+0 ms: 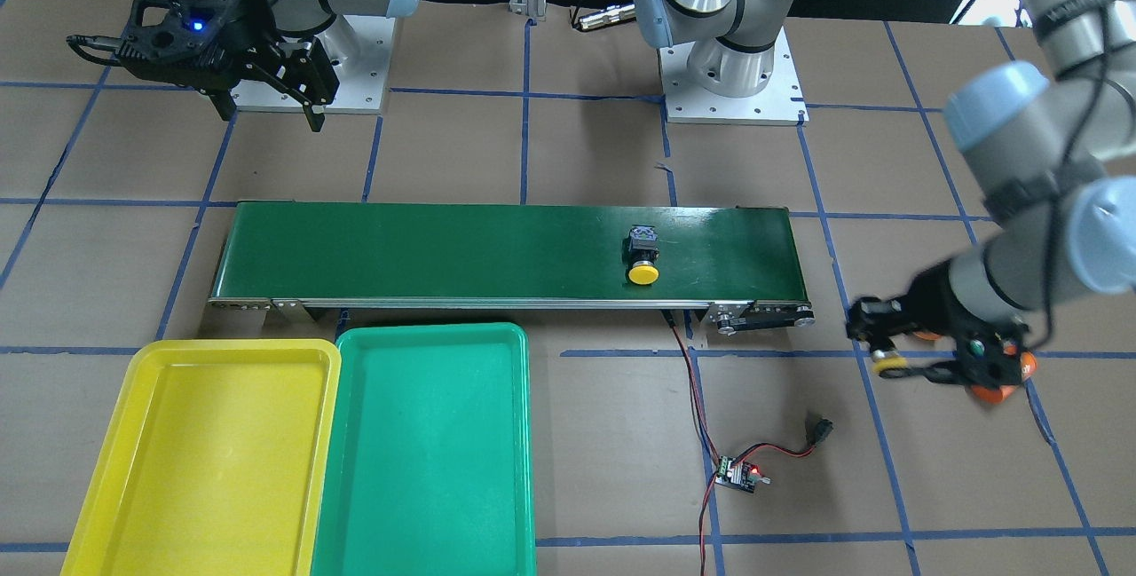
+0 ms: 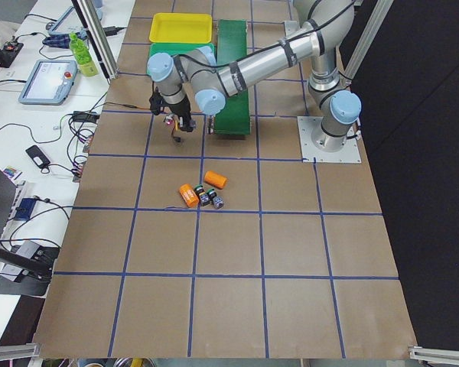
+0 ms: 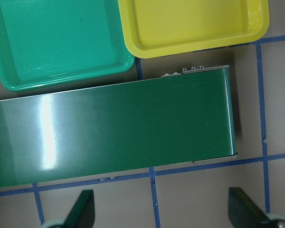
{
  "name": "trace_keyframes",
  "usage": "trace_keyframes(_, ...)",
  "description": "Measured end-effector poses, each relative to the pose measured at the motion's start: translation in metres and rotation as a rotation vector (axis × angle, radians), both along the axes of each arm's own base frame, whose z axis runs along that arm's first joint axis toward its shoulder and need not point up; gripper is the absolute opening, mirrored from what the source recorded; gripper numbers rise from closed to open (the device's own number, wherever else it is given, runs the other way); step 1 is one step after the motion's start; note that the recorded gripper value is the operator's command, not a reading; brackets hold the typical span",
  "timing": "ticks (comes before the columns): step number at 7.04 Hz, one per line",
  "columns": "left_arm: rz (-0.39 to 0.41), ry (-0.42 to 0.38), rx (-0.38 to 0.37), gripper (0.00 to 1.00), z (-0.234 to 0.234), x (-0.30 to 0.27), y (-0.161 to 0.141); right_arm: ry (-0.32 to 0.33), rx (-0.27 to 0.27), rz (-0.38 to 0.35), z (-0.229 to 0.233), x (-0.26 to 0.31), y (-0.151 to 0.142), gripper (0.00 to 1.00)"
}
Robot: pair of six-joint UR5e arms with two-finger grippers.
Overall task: Sort buttons by color to trays
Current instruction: 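Grasp another yellow-capped button with the left gripper and carry it to the belt, then set the yellow button on the belt and withdraw the left gripper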
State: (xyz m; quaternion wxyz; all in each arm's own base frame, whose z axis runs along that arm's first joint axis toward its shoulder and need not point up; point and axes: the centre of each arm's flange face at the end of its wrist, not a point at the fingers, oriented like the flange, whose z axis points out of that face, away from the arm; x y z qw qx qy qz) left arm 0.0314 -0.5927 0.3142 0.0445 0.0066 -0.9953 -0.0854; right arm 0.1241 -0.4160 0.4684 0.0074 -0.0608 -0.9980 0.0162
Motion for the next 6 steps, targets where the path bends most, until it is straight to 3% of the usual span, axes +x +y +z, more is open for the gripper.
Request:
trace_keyframes(1, 0.014, -0.009, 0.005, 0.00, 0.005, -0.041, 0.035, 0.000, 0.001, 0.000, 0.000, 0.000, 0.000, 1.00)
trace_keyframes(3, 0.004, -0.027, -0.001, 0.00, -0.015, -0.104, 0.076, 0.001, 0.002, -0.001, 0.000, 0.000, 0.000, 1.00)
trace_keyframes(4, -0.002, -0.032, -0.019, 0.17, -0.034, -0.116, 0.087, 0.001, 0.002, -0.001, 0.000, 0.000, 0.000, 1.00)
trace_keyframes(5, -0.009, -0.035, -0.027, 0.69, -0.053, -0.121, 0.095, 0.000, 0.002, -0.001, -0.001, 0.000, 0.000, 1.00)
trace_keyframes(6, -0.016, -0.036, -0.018, 1.00, -0.067, -0.124, 0.102, -0.002, 0.002, -0.002, -0.002, 0.000, 0.000, 1.00)
